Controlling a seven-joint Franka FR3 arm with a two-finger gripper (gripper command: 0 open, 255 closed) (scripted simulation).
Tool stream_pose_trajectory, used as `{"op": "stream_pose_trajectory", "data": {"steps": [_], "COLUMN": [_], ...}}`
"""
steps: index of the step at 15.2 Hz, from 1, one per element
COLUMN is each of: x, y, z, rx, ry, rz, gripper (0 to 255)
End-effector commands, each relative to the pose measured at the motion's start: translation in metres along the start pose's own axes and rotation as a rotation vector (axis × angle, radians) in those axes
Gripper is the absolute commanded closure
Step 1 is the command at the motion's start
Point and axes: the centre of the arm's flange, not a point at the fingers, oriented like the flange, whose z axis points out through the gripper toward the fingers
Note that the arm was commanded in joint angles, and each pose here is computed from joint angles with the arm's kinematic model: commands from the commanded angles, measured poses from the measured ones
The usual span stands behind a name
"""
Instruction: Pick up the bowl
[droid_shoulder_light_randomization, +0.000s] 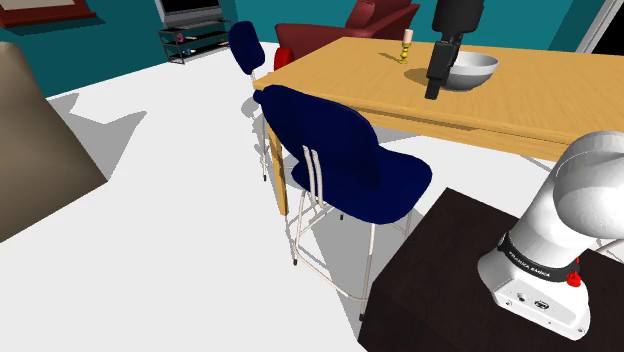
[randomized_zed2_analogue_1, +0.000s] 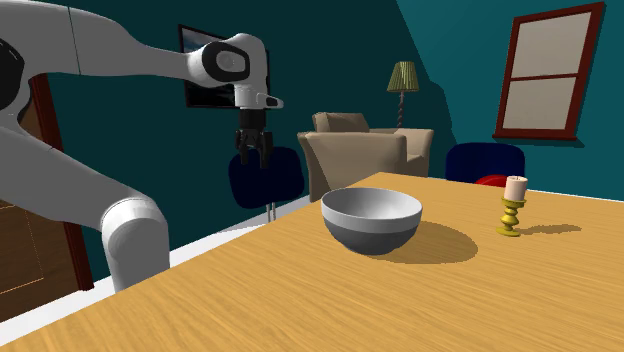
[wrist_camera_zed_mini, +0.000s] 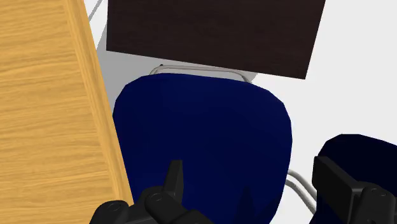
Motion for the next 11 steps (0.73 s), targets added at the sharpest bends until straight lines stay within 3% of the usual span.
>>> {"op": "stream_pose_trajectory", "data": {"steps": [1,11], "x": [0.000,-0.010], "y": [0.000,0.121], "z": [0.000,0.006], "rx": [0.000,-0.072], "ry": [0.000,0.027], "rz": [0.000,-0.021], "gripper": [0,0]}}
